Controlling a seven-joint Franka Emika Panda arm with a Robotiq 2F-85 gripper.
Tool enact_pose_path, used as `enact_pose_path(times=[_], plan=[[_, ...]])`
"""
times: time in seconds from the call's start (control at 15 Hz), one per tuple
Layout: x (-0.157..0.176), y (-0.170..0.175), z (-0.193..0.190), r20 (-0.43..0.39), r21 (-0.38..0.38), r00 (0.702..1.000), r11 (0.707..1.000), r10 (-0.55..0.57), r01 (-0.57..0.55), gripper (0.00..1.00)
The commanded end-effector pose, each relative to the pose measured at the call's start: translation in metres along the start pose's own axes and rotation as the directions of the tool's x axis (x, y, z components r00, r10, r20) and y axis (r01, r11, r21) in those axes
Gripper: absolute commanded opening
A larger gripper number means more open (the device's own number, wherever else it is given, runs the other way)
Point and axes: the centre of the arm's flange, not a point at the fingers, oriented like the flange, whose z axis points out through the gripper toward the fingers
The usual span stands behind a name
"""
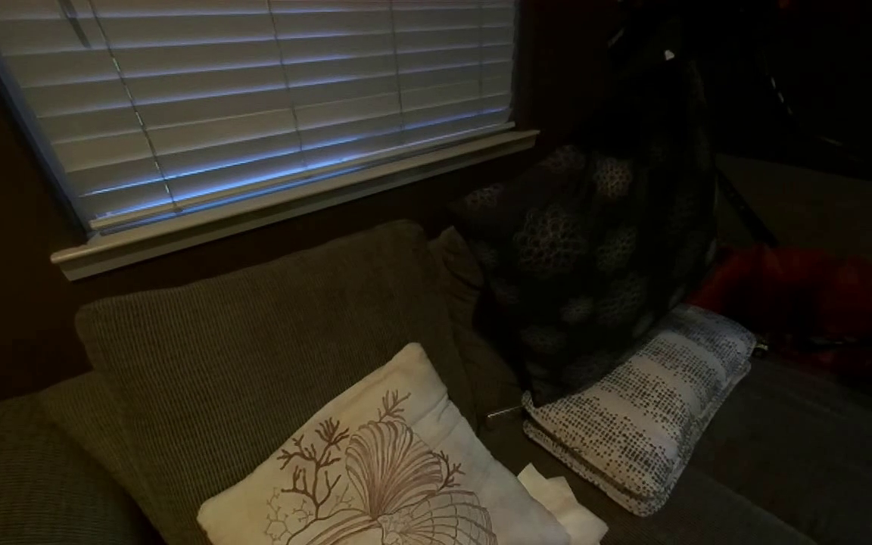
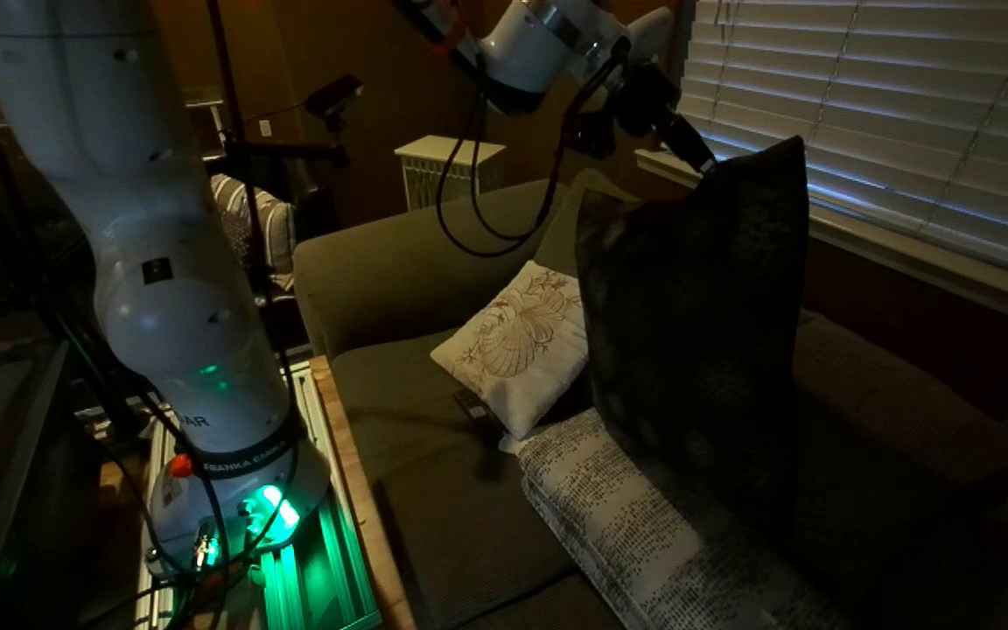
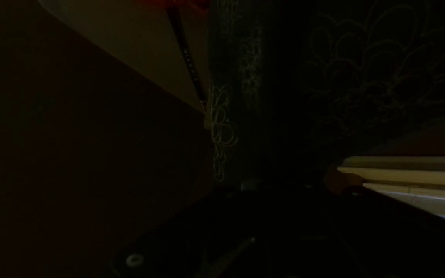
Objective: Put the black pillow on top of the stacked pillows on the right.
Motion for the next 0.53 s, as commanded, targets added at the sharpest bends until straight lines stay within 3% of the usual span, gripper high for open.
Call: enact_pose_path(times=[0.0, 0.47], plan=[[0.000, 0.001, 0.003, -0.020, -0.038, 1.000, 0.999, 0.019, -0.020, 0.01], [0.007, 0.007, 0.031, -0.070, -0.087, 0.989, 0.987, 0.132, -0.137, 0.01]])
